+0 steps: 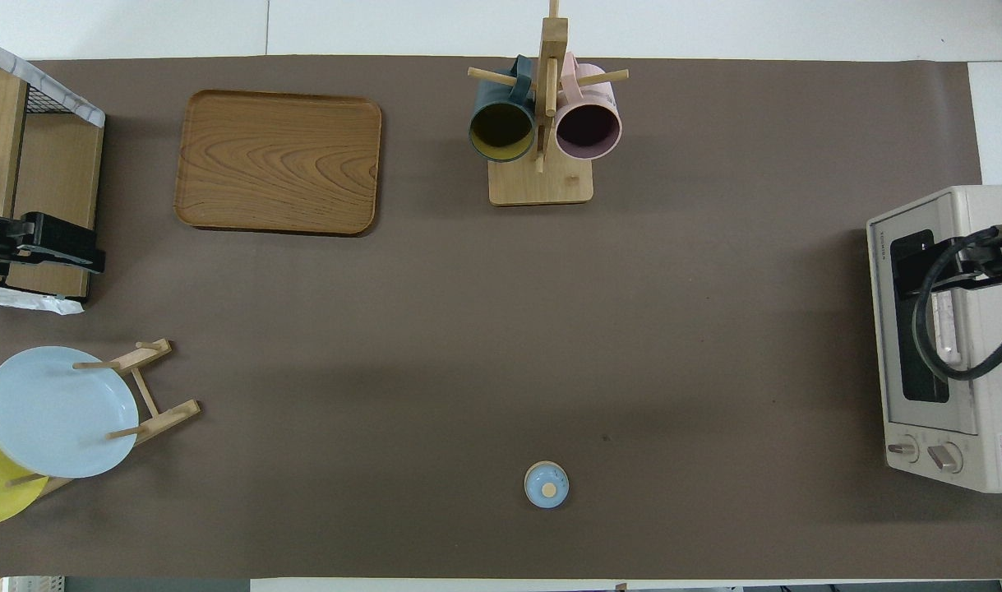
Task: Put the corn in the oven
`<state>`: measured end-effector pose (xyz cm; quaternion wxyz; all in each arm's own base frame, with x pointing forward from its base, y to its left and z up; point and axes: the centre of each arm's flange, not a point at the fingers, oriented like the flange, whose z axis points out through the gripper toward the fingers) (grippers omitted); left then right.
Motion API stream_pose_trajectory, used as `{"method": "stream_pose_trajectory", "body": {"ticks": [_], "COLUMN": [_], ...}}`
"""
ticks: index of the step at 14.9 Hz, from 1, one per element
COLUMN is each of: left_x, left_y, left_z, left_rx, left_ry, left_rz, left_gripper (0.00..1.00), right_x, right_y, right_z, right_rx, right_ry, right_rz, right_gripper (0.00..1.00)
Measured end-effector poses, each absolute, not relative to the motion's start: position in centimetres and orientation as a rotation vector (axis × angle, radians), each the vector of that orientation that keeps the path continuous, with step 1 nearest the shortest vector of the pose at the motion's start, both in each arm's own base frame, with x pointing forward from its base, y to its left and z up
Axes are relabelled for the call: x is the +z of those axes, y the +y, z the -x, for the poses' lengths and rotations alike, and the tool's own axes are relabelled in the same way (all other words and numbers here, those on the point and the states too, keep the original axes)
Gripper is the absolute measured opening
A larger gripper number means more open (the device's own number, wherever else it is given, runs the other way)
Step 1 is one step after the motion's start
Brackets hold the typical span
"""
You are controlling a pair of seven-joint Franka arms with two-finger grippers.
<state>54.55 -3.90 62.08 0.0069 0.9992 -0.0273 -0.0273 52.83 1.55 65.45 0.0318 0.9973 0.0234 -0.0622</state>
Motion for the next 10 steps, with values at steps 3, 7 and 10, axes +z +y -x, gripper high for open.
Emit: {"method": "stream_pose_trajectory", "body": {"ticks": [3,7,10], "left_x": [62.1,62.1,62.1], "left_y": [-3.9,-3.9,-3.9], "left_z": [-54.5,-54.5,-54.5], "left_rx": [-0.085,-0.085,-0.085], "left_ry": [-0.086,-0.086,-0.086], "left_rz": [-3.125,-3.125,-3.125], "left_gripper": [1.0,1.0,1.0], "right_x": [65.3,63.8,63.0], "right_y": [1.3,0.5,0.3], "right_z": [-53.0,-53.3,-53.4], "right_rx": [-0.175,-0.202,-0.217], "right_ry": [0.067,0.046,0.04], "right_rz": [-3.073,-3.072,-3.071], "right_gripper": [1.0,1.0,1.0]}}
